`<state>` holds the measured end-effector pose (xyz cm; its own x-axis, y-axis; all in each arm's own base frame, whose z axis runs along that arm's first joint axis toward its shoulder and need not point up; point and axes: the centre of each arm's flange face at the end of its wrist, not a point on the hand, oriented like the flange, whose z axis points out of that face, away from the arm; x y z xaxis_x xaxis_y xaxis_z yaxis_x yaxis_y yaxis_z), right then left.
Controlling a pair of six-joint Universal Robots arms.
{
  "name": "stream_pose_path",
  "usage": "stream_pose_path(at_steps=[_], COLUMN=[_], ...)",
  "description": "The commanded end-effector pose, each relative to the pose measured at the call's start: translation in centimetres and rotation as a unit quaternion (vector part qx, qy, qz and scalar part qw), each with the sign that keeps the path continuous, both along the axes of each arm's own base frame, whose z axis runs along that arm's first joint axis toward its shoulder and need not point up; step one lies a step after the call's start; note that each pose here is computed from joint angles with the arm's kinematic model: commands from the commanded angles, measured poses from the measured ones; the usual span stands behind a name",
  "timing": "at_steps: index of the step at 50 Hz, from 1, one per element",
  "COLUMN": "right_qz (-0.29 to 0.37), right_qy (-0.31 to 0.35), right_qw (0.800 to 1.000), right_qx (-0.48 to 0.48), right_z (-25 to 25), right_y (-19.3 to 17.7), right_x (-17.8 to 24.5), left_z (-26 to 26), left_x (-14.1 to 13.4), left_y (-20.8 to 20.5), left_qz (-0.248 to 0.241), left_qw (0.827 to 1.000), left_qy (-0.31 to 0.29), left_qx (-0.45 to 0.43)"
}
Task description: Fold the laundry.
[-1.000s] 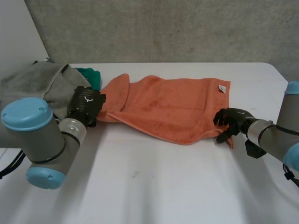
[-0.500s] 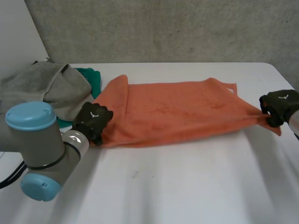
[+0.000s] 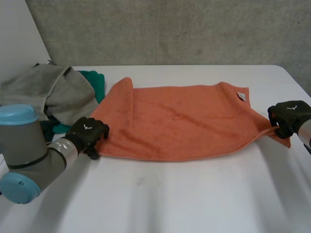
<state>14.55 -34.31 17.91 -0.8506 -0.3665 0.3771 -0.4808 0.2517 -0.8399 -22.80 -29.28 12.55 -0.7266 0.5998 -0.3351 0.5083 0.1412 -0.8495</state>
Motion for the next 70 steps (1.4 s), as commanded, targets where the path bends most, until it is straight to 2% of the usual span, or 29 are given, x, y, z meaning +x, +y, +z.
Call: stream_pose_path(at_steps=[1,13,18,22,27,31,34,39,41,46,49,53,56,57,59,60,61,64,65,68,70], right_qz=[0.002,0.001,-0.001,0.01,0.049,0.066,0.084,0.103,0.103,0.099,0.074,0.046,0.027,0.008,-0.014,-0.026,-0.044,-0.054,-0.054,-0.048,-0.042], right_qy=[0.0,0.001,0.008,0.037,0.13,0.177,0.214,0.236,0.236,0.25,0.263,0.28,0.271,0.255,0.233,0.217,0.183,0.141,0.132,0.133,0.136], right_qw=[1.0,1.0,1.0,0.999,0.99,0.982,0.972,0.962,0.96,0.952,0.954,0.958,0.958,0.953,0.94,0.932,0.91,0.874,0.859,0.861,0.872], right_qx=[0.001,0.008,0.009,0.005,0.01,0.032,0.055,0.088,0.107,0.148,0.124,0.034,-0.089,-0.164,-0.248,-0.29,-0.37,-0.461,-0.492,-0.489,-0.468], right_z=[-0.1,-0.7,-0.4,2.0,7.1,8.6,8.7,7.2,6.3,2.5,2.3,4.4,8.0,10.5,13.4,14.9,17.5,20.4,21.3,21.1,20.0], right_y=[0.0,0.3,0.4,1.8,6.1,8.5,10.2,10.8,10.5,6.7,4.5,1.2,-2.0,-3.5,-4.8,-5.3,-6.0,-6.2,-5.9,-5.7,-5.8], right_x=[0.1,0.0,-0.2,-0.1,-0.4,-0.8,-0.9,-0.9,-1.0,-1.0,-1.1,0.3,2.0,2.6,3.1,3.3,3.6,3.9,4.0,4.0,4.0], left_z=[-0.5,-0.8,0.0,3.6,9.0,12.0,12.1,10.6,9.3,5.8,5.5,7.8,12.0,14.8,18.0,19.5,22.2,25.1,26.4,26.1,25.0], left_x=[0.0,-0.3,-0.4,-0.3,0.3,0.9,1.3,1.1,1.0,-0.2,-1.3,-3.5,-4.8,-5.6,-6.4,-6.7,-7.2,-7.5,-7.3,-7.4,-7.2], left_y=[-0.5,-2.6,-2.3,-0.6,3.9,7.5,8.8,9.3,8.8,5.2,3.0,-1.4,-5.2,-6.7,-7.9,-8.4,-8.9,-9.3,-9.4,-9.5,-9.8], left_qz=[0.001,0.006,0.009,0.008,-0.002,-0.008,-0.009,-0.026,-0.029,-0.026,-0.015,0.014,0.036,0.039,0.043,0.045,0.046,0.049,0.055,0.056,0.056], left_qw=[1.0,1.0,1.0,0.999,0.996,0.996,0.998,0.999,0.998,0.994,0.993,0.991,0.982,0.97,0.948,0.935,0.904,0.862,0.841,0.843,0.858], left_qy=[-0.002,-0.002,-0.001,0.006,0.011,0.011,-0.001,-0.038,-0.053,-0.102,-0.116,-0.118,-0.09,-0.068,-0.041,-0.026,0.003,0.038,0.054,0.058,0.059], left_qx=[0.0,-0.017,-0.02,-0.05,-0.086,-0.084,-0.056,-0.016,0.005,0.041,0.024,-0.057,-0.16,-0.231,-0.312,-0.352,-0.424,-0.503,-0.535,-0.531,-0.507])
